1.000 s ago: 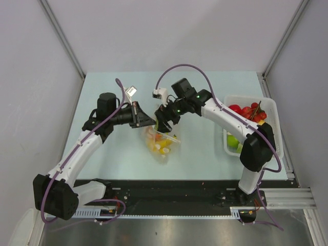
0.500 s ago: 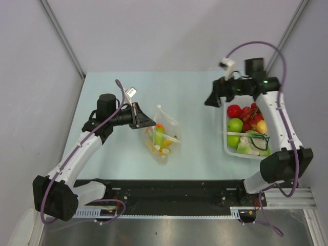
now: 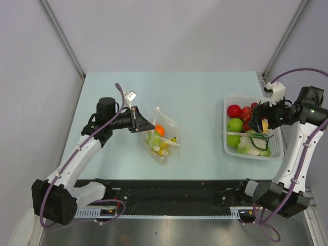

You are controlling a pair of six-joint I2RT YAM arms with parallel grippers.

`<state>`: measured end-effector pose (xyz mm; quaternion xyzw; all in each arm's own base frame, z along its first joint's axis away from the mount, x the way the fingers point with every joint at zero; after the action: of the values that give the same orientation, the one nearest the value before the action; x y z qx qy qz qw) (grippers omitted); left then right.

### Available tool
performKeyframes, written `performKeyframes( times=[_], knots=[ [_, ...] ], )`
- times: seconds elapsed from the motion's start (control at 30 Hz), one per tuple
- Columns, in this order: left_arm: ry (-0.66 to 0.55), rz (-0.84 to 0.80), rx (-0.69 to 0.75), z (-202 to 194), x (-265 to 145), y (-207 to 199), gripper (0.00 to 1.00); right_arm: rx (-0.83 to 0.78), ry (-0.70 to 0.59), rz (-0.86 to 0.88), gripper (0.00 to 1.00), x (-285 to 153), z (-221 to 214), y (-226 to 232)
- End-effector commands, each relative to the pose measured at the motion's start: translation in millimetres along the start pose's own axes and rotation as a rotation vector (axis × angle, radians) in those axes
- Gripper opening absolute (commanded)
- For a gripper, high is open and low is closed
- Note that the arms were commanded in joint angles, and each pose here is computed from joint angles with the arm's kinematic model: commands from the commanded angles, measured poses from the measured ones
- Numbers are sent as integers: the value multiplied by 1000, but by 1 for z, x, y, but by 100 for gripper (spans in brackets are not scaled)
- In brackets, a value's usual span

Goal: Place the food in the zip-top bag and seal the zipper
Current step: Pick up the fake fruit from the bin.

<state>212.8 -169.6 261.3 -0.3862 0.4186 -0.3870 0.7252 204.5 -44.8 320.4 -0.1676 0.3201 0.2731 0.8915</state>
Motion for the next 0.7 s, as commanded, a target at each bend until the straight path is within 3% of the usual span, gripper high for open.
performKeyframes(
  times=[0.0,0.2,0.47,0.67],
  knots=[
    [-13,-40,47,0,-4,-5,0,-4,209,55,97,-2,-32,4],
    [-16,-37,51,-3,-5,-3,0,49,278,60,90,21,-34,-11],
    [-16,-35,49,-2,-4,-3,0,174,266,-117,75,65,-18,-56],
    [-10,-32,45,1,-1,-1,0,173,215,-65,66,97,4,-61]
  ],
)
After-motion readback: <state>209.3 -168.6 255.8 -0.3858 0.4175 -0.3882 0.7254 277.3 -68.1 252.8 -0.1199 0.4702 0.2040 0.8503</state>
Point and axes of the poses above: each gripper's point midway between its finger pads, its own x axis out along the fingers, its own y axis along the line the jaws close on, z = x × y, the point moved 6 cm from there along -x, back along the fingers, and after that the axes turned 14 degrees about -x, right-handed, at the moved point
